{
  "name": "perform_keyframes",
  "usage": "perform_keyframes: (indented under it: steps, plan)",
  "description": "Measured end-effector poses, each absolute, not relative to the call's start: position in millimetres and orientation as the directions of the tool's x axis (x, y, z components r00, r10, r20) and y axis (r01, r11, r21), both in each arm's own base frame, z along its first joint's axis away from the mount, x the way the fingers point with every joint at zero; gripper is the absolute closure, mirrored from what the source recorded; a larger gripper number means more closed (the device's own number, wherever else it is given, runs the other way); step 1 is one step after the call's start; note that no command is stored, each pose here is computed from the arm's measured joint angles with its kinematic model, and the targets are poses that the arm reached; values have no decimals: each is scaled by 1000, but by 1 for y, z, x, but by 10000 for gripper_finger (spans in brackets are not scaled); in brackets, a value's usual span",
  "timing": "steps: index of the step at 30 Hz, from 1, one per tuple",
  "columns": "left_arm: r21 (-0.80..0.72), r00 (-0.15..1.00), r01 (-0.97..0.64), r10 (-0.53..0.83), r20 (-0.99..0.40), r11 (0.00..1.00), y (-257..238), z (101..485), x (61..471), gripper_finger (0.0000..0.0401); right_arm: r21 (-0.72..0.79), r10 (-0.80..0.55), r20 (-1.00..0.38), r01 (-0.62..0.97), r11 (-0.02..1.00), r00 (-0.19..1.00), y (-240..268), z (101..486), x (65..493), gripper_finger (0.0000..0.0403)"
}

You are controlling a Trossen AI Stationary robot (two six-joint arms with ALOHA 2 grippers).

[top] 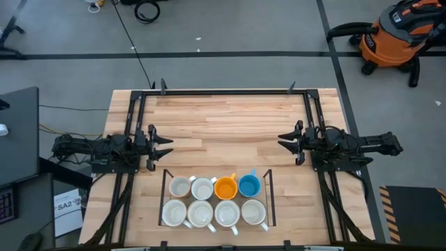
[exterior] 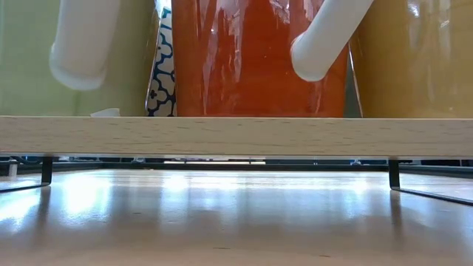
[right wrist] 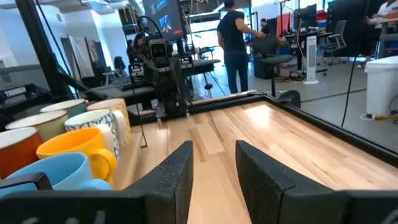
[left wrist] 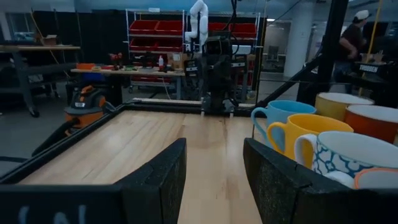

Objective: Place coffee mugs
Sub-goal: Return to Home Position

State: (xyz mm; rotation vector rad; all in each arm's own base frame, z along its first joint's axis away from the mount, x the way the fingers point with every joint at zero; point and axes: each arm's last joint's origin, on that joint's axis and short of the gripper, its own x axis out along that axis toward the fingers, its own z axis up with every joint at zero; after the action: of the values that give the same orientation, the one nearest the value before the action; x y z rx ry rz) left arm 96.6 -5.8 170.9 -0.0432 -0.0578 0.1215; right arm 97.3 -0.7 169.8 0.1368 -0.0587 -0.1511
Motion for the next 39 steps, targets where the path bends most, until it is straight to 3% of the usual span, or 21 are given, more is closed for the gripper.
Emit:
perform_keyframes:
  steps: [39]
  plan:
    - [-62,991,-94,100,94,994,-6,174,97,234,145,-152,48,144,979,987,-1,170,97,277]
